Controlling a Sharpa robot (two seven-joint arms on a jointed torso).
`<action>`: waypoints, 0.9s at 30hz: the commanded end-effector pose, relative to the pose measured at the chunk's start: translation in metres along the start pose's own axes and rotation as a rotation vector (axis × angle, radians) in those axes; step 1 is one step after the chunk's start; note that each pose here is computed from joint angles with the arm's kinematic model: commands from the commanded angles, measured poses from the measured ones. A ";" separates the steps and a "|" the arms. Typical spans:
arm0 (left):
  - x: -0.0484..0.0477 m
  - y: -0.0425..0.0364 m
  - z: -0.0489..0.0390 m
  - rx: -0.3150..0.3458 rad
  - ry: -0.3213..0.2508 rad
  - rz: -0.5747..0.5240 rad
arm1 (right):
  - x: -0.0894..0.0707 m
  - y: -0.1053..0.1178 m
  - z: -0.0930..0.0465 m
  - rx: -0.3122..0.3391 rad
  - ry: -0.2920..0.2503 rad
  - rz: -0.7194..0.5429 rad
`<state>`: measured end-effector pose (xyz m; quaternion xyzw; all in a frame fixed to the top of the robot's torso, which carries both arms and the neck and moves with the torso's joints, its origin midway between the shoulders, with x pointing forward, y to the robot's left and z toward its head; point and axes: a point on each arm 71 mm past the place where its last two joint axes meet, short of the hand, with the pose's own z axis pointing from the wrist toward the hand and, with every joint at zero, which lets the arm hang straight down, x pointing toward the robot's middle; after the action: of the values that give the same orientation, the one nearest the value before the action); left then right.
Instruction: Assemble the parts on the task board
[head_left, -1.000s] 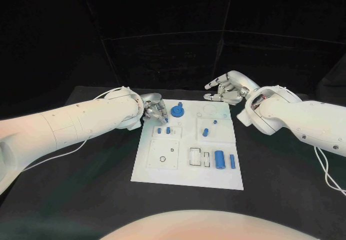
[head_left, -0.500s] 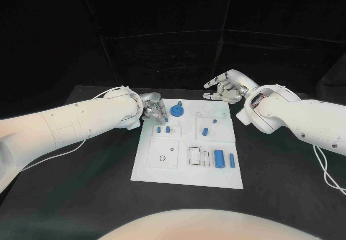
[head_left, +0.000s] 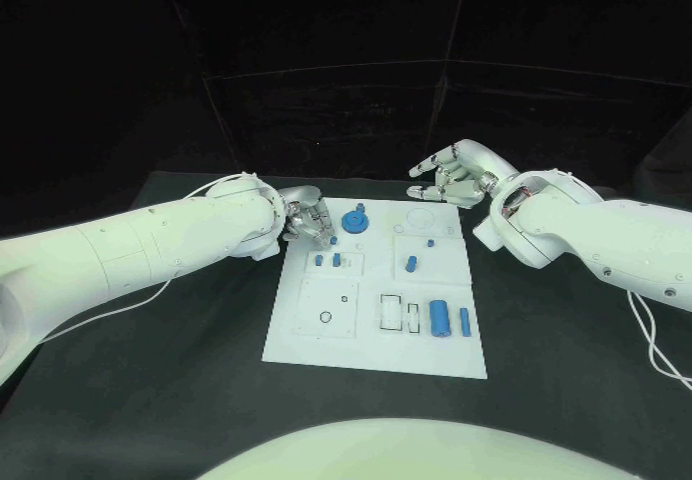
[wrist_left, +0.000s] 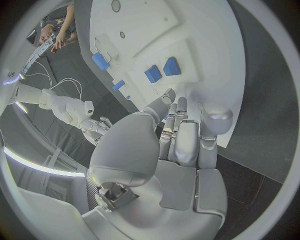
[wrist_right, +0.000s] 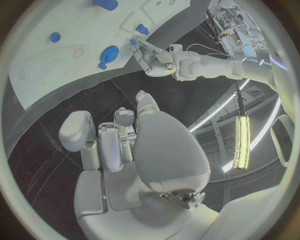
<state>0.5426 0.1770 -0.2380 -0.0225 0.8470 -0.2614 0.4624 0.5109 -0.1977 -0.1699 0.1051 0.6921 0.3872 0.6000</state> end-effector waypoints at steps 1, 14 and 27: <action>-0.0019 0.0029 -0.0009 -0.010 -0.002 -0.002 | -0.001 0.000 0.000 0.000 0.004 0.001; -0.0254 0.0243 -0.0197 0.072 -0.199 -0.259 | 0.003 -0.017 -0.003 0.075 0.180 -0.237; -0.0238 0.0170 -0.0548 0.354 -0.277 -0.787 | 0.016 -0.017 -0.014 0.012 0.213 -0.568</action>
<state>0.5174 0.2215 -0.2124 -0.2470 0.7108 -0.4858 0.4447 0.5006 -0.2069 -0.1939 -0.0784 0.7610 0.2497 0.5936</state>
